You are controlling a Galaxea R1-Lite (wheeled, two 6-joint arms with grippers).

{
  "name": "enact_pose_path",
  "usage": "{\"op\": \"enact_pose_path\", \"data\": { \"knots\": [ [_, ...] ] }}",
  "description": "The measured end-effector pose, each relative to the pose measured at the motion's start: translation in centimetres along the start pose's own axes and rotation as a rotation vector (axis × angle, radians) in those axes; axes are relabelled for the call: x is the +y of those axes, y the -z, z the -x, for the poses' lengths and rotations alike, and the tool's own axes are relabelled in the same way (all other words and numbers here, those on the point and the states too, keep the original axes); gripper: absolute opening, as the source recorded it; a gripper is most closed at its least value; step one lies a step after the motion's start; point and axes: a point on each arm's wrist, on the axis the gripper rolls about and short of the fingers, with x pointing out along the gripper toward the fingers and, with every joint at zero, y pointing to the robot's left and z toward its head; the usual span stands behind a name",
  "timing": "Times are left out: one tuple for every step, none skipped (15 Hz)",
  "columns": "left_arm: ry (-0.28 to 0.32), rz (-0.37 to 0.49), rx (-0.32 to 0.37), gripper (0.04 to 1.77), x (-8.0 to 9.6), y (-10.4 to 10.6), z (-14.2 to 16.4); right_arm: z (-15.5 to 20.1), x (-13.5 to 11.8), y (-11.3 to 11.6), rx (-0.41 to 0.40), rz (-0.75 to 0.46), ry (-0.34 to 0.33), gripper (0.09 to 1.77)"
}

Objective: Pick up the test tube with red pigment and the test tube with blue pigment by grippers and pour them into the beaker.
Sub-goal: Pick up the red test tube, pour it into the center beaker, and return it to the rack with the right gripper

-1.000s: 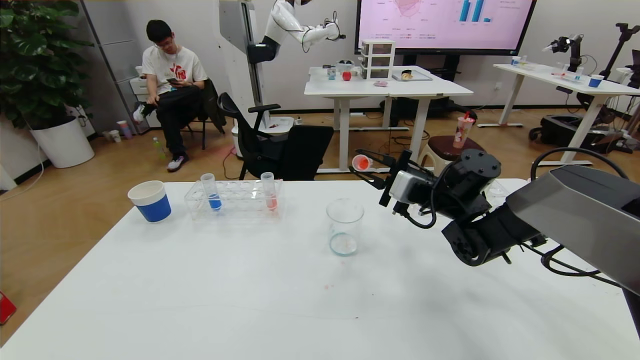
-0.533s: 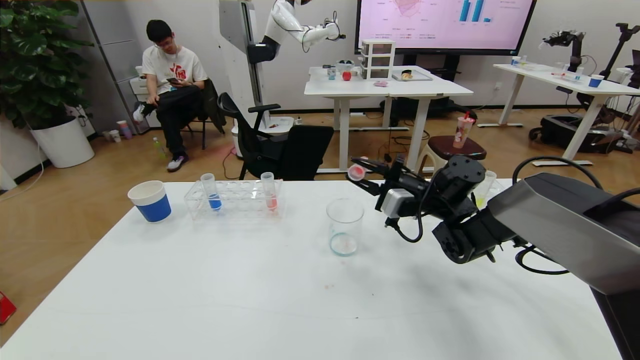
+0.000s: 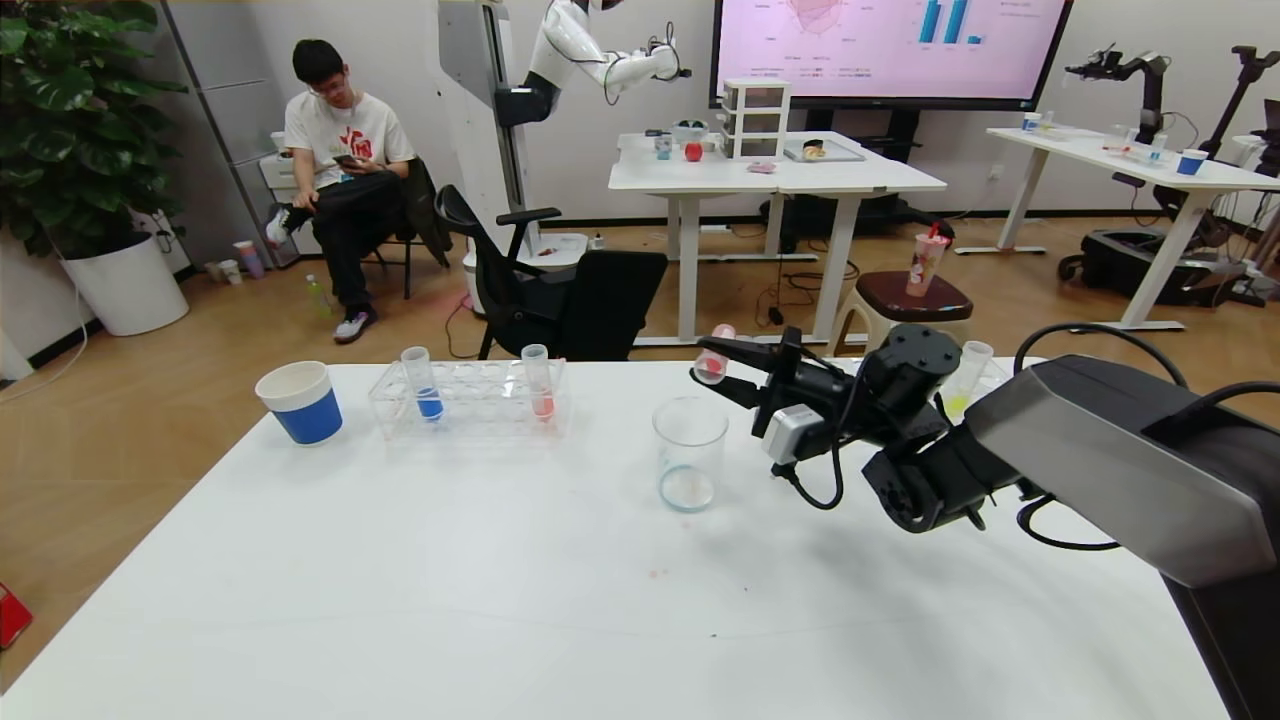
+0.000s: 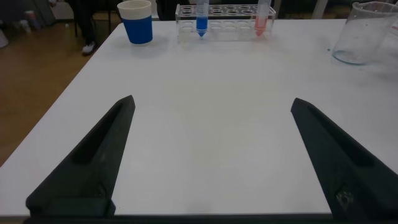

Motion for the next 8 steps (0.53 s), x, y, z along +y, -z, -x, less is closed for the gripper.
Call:
{"op": "enact_pose_path", "data": {
  "knots": [
    [0.000,0.000,0.000,1.75,0.0,0.0,0.0,-0.1,0.0,0.1,-0.003,0.014,-0.007,0.50],
    [0.000,0.000,0.000,1.75,0.0,0.0,0.0,-0.2,0.0,0.2,-0.005,0.028,-0.017,0.50],
    [0.000,-0.001,0.000,1.75,0.0,0.0,0.0,-0.2,-0.1,0.4,-0.005,0.047,-0.026,0.50],
    [0.000,0.000,0.000,1.75,0.0,0.0,0.0,-0.3,-0.1,0.6,-0.003,0.066,-0.037,0.50],
    [0.000,0.000,0.000,1.75,0.0,0.0,0.0,-0.3,-0.2,0.8,0.001,0.084,-0.045,0.50],
    [0.000,0.000,0.000,1.75,0.0,0.0,0.0,-0.3,-0.2,0.9,0.003,0.097,-0.050,0.50],
    [0.000,0.000,0.000,1.75,0.0,0.0,0.0,-0.3,-0.3,1.1,0.006,0.111,-0.050,0.50],
    [0.000,0.000,0.000,1.75,0.0,0.0,0.0,-0.3,-0.4,1.3,0.008,0.122,-0.052,0.50]
  ]
}}
